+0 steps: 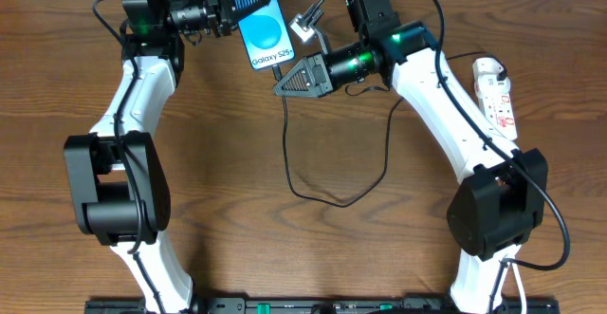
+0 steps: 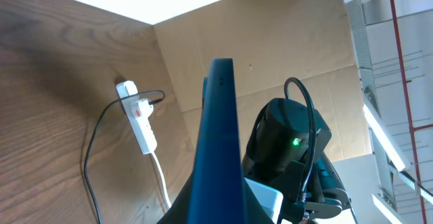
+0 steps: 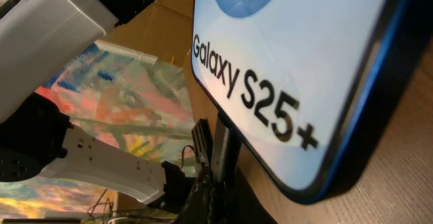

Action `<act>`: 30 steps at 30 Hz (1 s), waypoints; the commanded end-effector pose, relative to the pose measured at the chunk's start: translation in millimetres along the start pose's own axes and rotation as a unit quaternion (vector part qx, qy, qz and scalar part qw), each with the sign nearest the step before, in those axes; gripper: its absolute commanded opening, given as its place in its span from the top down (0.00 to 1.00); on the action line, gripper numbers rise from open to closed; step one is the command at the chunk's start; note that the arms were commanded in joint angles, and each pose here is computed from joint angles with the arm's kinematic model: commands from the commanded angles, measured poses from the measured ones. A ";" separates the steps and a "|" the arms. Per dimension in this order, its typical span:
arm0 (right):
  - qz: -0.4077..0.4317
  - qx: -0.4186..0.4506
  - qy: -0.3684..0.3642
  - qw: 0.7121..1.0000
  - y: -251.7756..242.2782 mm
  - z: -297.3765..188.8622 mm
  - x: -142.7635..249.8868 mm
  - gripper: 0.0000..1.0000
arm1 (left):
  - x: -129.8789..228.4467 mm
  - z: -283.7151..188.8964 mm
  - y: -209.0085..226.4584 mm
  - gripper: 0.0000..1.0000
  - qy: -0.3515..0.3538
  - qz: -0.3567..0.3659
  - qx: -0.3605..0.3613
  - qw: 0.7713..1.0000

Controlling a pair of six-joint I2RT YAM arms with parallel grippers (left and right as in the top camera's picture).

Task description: Plug charger to phone and switch on socket

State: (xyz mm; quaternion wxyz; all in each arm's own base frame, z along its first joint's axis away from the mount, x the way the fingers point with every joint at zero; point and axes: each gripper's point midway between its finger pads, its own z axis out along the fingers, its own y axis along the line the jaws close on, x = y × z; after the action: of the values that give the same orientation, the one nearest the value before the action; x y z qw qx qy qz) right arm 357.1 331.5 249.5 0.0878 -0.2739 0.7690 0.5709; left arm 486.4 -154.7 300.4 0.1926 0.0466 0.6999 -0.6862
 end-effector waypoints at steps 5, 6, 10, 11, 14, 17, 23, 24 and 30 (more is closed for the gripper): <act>-0.005 0.028 0.010 1.000 -2.6 -6.3 8.4 0.71 | 13.1 -0.7 -18.0 0.93 0.042 0.043 0.015 0.998; -0.007 0.029 0.016 0.999 -3.0 -6.6 12.2 0.69 | 11.6 -3.3 -17.6 0.93 0.039 0.047 0.014 0.998; -0.012 0.031 0.026 0.999 -5.9 -11.6 20.9 0.60 | 6.4 -13.2 -14.0 0.93 0.029 0.076 0.010 0.997; -0.008 0.035 0.025 0.999 -8.3 -14.8 21.3 0.58 | 5.8 -14.7 -11.4 0.92 0.027 0.076 0.009 0.997; 0.010 0.062 0.011 0.998 -24.5 -33.7 17.9 0.57 | 9.3 -14.9 4.2 0.93 0.026 0.053 0.005 0.998; 0.025 0.088 -0.015 0.996 -43.1 -60.8 11.2 0.55 | 21.4 -9.1 32.7 0.93 0.026 0.002 -0.007 1.000; 0.063 0.147 -0.060 0.985 -78.8 -112.6 5.2 0.52 | 53.6 10.5 88.9 0.93 0.015 -0.054 -0.059 0.997; 0.067 0.153 -0.064 0.984 -82.3 -117.8 5.2 0.52 | 56.2 12.0 96.9 0.93 0.009 -0.056 -0.071 0.996; 0.108 0.215 -0.073 0.968 -105.5 -134.3 8.5 0.53 | 72.6 4.9 169.6 0.93 -0.049 -0.114 -0.229 0.965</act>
State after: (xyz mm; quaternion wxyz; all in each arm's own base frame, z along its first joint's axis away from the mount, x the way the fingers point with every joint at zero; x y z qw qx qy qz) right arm 425.2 188.5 203.3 0.1314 -0.1345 0.8732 0.4496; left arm 460.6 -178.6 146.7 0.0927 -0.0876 0.7838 -0.6078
